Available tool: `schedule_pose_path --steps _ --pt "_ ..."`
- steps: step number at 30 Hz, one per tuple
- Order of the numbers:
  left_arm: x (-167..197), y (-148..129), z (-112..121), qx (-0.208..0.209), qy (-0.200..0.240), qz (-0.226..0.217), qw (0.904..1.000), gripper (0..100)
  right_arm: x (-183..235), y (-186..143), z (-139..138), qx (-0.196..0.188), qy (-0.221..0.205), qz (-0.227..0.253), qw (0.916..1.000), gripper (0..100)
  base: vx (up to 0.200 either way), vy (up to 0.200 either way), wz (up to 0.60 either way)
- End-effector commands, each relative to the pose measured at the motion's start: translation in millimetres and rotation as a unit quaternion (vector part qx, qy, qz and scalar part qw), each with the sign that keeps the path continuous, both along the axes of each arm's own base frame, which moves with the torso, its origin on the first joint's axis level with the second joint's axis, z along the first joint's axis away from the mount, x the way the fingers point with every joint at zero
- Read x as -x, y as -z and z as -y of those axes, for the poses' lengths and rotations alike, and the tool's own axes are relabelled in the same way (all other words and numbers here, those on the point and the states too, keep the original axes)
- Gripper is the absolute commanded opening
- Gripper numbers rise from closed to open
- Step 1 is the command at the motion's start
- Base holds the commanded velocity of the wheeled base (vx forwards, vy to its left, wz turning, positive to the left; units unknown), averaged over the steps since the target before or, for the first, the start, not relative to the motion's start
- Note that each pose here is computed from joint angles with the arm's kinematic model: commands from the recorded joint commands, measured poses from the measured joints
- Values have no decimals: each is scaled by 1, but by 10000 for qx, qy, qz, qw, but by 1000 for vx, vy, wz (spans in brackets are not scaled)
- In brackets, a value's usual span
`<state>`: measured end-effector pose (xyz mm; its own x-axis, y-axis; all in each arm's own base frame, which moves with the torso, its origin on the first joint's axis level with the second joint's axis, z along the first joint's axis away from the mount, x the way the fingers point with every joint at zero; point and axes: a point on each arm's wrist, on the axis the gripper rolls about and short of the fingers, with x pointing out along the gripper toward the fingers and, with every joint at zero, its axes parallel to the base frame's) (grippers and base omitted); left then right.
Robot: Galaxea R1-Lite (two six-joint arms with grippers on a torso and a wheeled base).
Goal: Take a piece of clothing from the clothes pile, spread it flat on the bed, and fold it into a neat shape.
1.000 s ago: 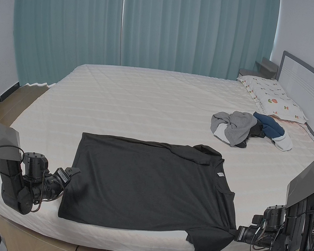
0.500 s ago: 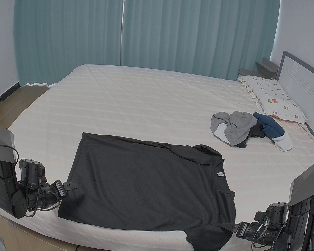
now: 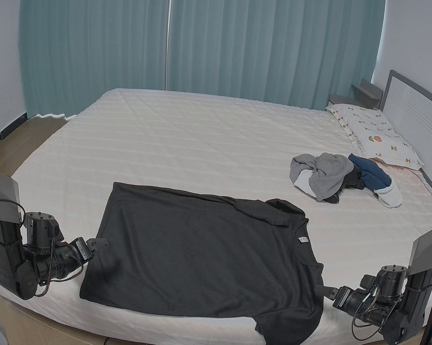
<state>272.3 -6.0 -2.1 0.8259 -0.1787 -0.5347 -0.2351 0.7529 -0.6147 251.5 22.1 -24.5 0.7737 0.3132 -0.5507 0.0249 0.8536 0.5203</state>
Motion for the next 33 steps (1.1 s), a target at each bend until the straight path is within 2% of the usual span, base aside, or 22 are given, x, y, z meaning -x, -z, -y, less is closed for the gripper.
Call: schedule_pose_path --steps 1,6,15,21,27,31,33 --pt "-3 5 -2 2 -39 -54 10000 100 -11 -11 3 -104 168 377 9991 100 0 0 0" --pt "-5 5 -3 59 -71 -32 10000 100 -13 -12 6 -114 211 405 9989 100 0 0 0" --pt "-7 7 -10 61 -169 -23 9998 100 -14 -16 6 -133 218 500 9984 100 0 200 0" --pt "-7 7 -9 70 -177 -33 9998 100 -14 -22 1 -262 194 585 9978 100 0 0 0" --pt "-7 7 -8 326 -308 -76 9990 100 -19 -22 -3 -356 166 612 9974 100 0 0 0" --pt "-6 8 -6 331 -267 -110 9990 100 -31 -22 -12 -536 184 728 9957 100 200 0 0" --pt "-6 8 -4 337 -249 -112 9991 100 -40 -16 -22 -484 144 741 9960 100 200 0 0"
